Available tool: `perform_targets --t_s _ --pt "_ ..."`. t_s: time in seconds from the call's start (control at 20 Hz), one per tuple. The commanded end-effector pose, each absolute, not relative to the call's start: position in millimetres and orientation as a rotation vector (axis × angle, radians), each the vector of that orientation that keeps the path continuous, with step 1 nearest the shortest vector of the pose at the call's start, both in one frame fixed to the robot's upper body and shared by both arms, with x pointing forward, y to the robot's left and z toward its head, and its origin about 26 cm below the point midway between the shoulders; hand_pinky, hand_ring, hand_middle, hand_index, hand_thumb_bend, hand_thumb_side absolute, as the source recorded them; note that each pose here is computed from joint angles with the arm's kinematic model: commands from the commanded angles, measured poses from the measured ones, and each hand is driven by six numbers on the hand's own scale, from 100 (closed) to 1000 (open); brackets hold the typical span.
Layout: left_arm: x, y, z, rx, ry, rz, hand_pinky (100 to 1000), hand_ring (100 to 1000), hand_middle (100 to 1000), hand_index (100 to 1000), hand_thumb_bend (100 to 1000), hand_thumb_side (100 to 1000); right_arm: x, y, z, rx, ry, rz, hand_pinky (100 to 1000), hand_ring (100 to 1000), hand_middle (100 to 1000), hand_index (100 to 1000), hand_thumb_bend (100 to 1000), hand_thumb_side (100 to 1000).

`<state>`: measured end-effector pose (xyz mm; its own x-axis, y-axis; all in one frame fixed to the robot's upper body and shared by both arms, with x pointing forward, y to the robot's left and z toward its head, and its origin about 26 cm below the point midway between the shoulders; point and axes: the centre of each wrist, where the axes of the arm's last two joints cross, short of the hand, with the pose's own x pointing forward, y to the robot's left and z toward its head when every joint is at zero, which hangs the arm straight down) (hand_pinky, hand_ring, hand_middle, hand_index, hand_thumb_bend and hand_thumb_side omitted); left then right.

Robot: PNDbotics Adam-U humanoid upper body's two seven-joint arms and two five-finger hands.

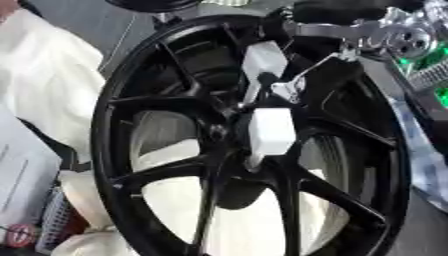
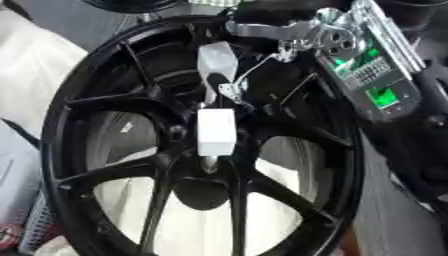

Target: Pull the pin out of the wheel hub.

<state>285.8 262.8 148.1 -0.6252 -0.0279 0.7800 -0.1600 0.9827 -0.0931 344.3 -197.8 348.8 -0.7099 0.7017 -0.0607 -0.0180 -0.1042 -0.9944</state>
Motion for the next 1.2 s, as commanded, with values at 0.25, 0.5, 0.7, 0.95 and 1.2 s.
perform_targets --t_s 0.25,0.5,0.7,0.95,1.2 --pt "284.2 260.3 155.5 0.128 -2.268 0.175 686 669 614 819 116 805 344.6 -206.1 358.7 -0.841 -1.645 1.86 968 888 753 894 100 401" --pt "284.2 259.9 155.4 0.126 -2.268 0.175 686 669 612 817 117 806 346.4 -208.3 357.6 -0.833 -1.622 1.877 969 891 767 911 100 408" --pt "284.2 259.2 155.1 0.126 -2.267 0.171 687 669 611 817 115 806 348.0 -208.9 357.1 -0.832 -1.613 1.873 955 867 728 888 100 393" --pt "284.5 258.5 155.7 0.123 -2.27 0.169 687 670 612 817 117 806 346.7 -208.2 358.1 -0.806 -1.636 1.852 909 817 618 837 100 349" --pt "284.5 258.2 155.4 0.12 -2.269 0.171 688 671 614 817 118 807 346.3 -208.5 358.1 -0.771 -1.645 1.823 858 744 555 797 100 307"
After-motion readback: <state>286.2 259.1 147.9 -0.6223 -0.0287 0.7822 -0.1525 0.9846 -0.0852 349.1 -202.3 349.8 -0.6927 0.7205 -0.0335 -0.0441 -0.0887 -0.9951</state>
